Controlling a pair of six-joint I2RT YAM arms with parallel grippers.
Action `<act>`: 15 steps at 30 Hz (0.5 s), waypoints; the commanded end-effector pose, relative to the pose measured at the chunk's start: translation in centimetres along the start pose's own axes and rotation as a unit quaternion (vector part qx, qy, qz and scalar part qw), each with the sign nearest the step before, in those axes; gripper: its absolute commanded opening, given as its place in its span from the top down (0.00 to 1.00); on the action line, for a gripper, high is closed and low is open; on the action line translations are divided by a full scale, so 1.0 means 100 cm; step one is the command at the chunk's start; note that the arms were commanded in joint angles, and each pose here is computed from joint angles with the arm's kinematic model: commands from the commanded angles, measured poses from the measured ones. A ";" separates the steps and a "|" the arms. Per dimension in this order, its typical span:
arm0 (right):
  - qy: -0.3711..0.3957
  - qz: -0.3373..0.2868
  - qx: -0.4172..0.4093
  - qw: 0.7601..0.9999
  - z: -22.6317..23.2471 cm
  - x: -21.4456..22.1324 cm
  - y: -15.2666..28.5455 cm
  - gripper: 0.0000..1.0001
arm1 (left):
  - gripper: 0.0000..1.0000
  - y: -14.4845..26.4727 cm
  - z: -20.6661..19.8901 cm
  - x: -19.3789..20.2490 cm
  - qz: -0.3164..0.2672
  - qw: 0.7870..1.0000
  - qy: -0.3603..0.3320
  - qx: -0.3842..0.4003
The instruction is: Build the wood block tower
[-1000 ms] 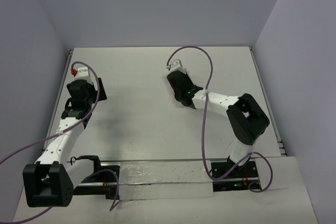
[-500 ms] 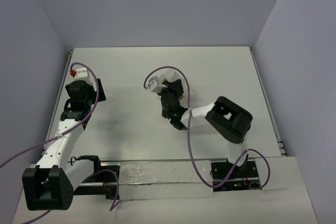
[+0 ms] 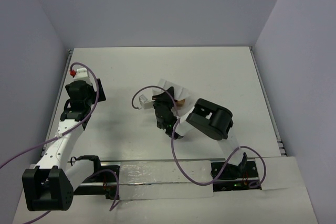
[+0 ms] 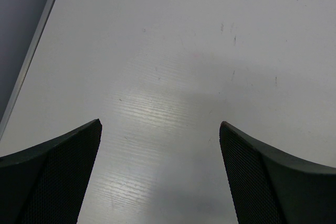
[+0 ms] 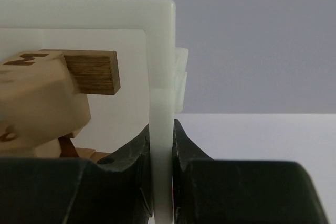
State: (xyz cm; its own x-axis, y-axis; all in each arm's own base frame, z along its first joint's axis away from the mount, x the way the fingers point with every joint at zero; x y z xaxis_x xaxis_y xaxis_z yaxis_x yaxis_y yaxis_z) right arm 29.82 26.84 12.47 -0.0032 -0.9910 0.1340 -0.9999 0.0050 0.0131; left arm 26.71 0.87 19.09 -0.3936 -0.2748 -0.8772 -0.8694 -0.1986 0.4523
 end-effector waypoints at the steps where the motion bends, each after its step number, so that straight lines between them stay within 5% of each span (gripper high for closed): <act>1: -0.182 0.000 0.143 0.973 -0.053 0.002 0.011 1.00 | 0.01 0.003 -0.001 -0.010 -0.018 1.000 0.003 0.004; 15: -0.073 -0.040 0.133 0.988 -0.035 -0.041 0.033 1.00 | 0.01 0.003 0.001 -0.010 -0.019 1.000 0.005 0.001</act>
State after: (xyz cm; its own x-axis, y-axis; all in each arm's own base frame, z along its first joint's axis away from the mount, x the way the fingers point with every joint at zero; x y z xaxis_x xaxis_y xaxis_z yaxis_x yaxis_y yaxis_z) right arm 27.66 31.43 12.39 0.0993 -0.9622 0.2537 -0.9933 -0.1109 -0.0318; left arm 26.70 0.94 19.11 -0.3922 -0.2755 -0.8776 -0.8694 -0.2007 0.4516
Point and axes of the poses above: each gripper's point midway between its finger pads, its own y axis back along the fingers, its own z axis along the line the jaws close on, x = y × z, the point moved 7 cm from there along y, back along the fingers, and after that the axes turned 11 degrees about y, right-handed, at the moved point
